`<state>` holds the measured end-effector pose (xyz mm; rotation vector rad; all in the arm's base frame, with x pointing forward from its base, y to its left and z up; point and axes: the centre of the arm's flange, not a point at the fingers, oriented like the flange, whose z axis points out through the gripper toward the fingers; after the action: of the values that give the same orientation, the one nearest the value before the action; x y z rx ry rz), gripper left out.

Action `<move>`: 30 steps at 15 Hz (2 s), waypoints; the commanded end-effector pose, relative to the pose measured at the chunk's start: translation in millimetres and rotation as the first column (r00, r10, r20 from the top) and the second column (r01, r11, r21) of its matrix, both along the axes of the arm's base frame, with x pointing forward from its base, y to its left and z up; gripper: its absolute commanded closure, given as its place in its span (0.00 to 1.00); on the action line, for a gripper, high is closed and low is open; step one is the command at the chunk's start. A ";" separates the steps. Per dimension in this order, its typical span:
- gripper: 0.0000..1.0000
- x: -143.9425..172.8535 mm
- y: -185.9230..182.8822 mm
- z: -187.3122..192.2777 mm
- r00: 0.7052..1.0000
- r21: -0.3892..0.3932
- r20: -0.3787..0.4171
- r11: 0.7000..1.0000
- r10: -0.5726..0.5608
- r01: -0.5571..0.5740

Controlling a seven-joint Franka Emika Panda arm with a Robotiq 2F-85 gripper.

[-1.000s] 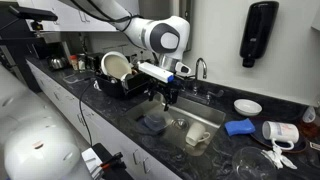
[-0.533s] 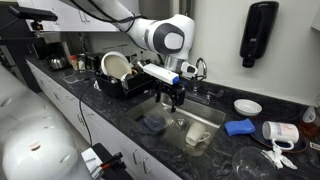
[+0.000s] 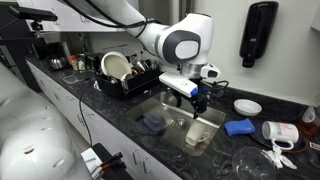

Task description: Put the cup upright

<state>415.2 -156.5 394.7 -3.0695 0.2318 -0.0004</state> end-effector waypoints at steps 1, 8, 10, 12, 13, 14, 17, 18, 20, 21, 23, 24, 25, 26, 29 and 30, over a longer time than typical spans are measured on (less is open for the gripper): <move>0.00 18.0 5.1 -23.8 0.997 -0.003 0.062 0.999 0.033 -0.033; 0.00 41.4 28.0 -57.2 0.991 -0.114 0.110 0.992 0.073 -0.061; 0.00 50.7 36.9 -64.8 0.992 -0.107 0.069 0.989 0.107 -0.099; 0.00 41.2 34.5 -57.6 0.993 -0.092 0.078 0.992 0.091 -0.084; 0.00 42.5 37.1 -61.1 0.993 -0.092 0.071 0.992 0.097 -0.090; 0.00 43.1 38.2 -62.4 0.993 -0.091 0.069 0.991 0.100 -0.093; 0.00 43.8 38.0 -61.7 0.993 -0.092 0.070 0.991 0.100 -0.093; 0.00 43.9 38.0 -61.6 0.993 -0.092 0.070 0.991 0.100 -0.093; 0.00 43.9 38.0 -61.6 0.993 -0.092 0.070 0.991 0.100 -0.093; 0.00 43.9 38.0 -61.6 0.993 -0.092 0.071 0.991 0.100 -0.093; 0.00 51.3 46.4 -64.7 0.993 -0.102 0.077 0.992 0.086 -0.078; 0.00 54.9 51.0 -67.0 0.993 -0.111 0.093 0.992 0.071 -0.060; 0.00 59.9 57.2 -67.2 0.993 -0.102 0.106 0.994 0.059 -0.049; 0.00 65.6 64.2 -68.6 0.992 -0.095 0.117 0.995 0.043 -0.032; 0.00 80.8 85.7 -76.9 0.993 -0.089 0.115 0.996 -0.013 0.024; 0.00 86.5 91.4 -81.5 0.994 -0.094 0.101 0.994 -0.038 0.048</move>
<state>475.7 -80.7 331.2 -3.1447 0.2113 -0.1900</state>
